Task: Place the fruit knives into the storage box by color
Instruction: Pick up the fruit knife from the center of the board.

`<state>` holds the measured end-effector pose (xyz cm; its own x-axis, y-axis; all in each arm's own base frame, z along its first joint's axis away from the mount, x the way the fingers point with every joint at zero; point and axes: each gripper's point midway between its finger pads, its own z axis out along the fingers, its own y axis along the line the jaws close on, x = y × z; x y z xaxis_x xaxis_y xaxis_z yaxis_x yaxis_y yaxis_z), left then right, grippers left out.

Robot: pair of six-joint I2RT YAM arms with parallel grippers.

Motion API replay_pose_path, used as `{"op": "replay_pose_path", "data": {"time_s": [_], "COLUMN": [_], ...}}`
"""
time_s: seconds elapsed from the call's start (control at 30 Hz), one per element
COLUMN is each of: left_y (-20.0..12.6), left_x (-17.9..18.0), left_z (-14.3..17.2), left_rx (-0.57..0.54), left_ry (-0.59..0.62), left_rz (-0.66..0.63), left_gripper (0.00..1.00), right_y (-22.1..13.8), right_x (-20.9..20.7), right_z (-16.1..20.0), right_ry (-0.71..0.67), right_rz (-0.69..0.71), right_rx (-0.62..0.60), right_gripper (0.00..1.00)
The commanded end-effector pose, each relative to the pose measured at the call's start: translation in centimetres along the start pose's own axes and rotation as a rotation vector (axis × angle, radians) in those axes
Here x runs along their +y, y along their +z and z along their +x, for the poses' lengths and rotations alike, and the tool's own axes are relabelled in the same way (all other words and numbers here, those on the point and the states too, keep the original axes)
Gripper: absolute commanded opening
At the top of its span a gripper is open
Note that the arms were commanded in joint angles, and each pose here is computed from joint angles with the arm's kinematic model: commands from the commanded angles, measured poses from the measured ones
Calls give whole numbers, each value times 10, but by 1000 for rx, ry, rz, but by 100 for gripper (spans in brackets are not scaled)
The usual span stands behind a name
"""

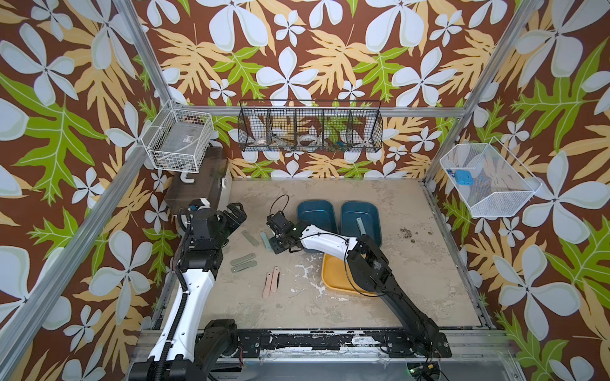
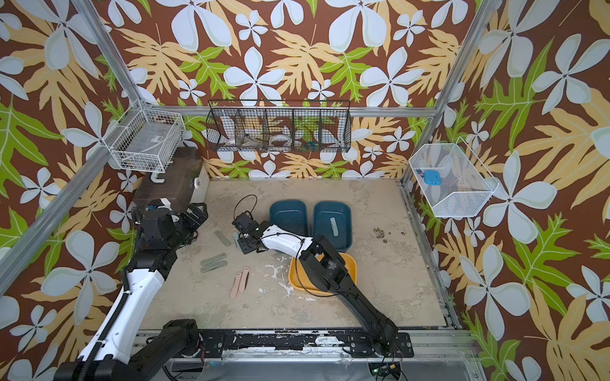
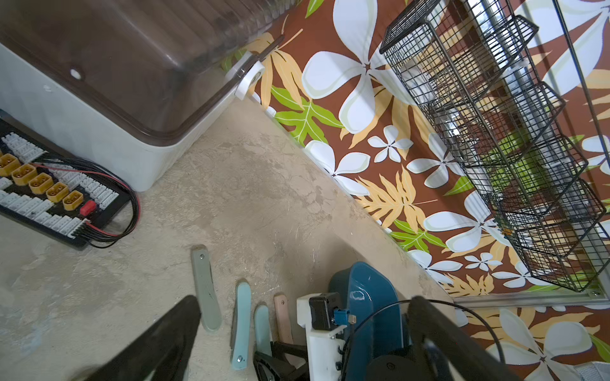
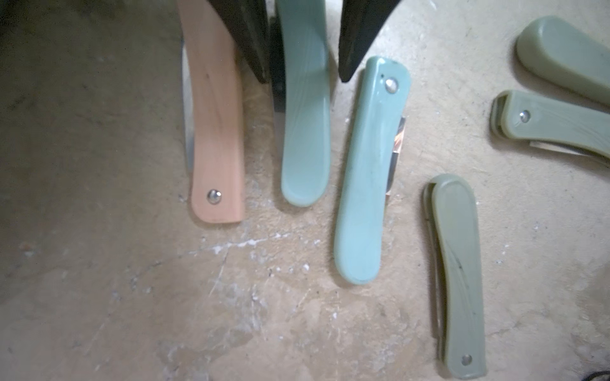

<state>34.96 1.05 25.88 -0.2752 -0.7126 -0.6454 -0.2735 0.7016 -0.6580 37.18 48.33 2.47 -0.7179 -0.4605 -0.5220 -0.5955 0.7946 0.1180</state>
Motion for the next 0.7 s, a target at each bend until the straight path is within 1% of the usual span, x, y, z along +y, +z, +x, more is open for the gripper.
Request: {"op": "replay_pose_path", "data": {"time_s": [0.0, 0.27, 0.57, 0.67], "left_y": [0, 1, 2, 2], "left_x": [0, -1, 0, 0], "left_z": [0, 0, 0, 1], "left_rx": [0, 0, 0, 1], "left_ry": [-7, -6, -8, -10], "left_rz": [4, 4, 4, 3], "left_gripper": [100, 100, 100, 100], "right_y": [9, 15, 16, 13], "right_x": [-5, -15, -13, -11], "right_z": [17, 28, 32, 31], "right_ry": [-23, -71, -98, -100], "right_rz": [26, 102, 122, 118], "right_rx": [58, 80, 85, 82], "right_gripper": [36, 35, 33, 29]}}
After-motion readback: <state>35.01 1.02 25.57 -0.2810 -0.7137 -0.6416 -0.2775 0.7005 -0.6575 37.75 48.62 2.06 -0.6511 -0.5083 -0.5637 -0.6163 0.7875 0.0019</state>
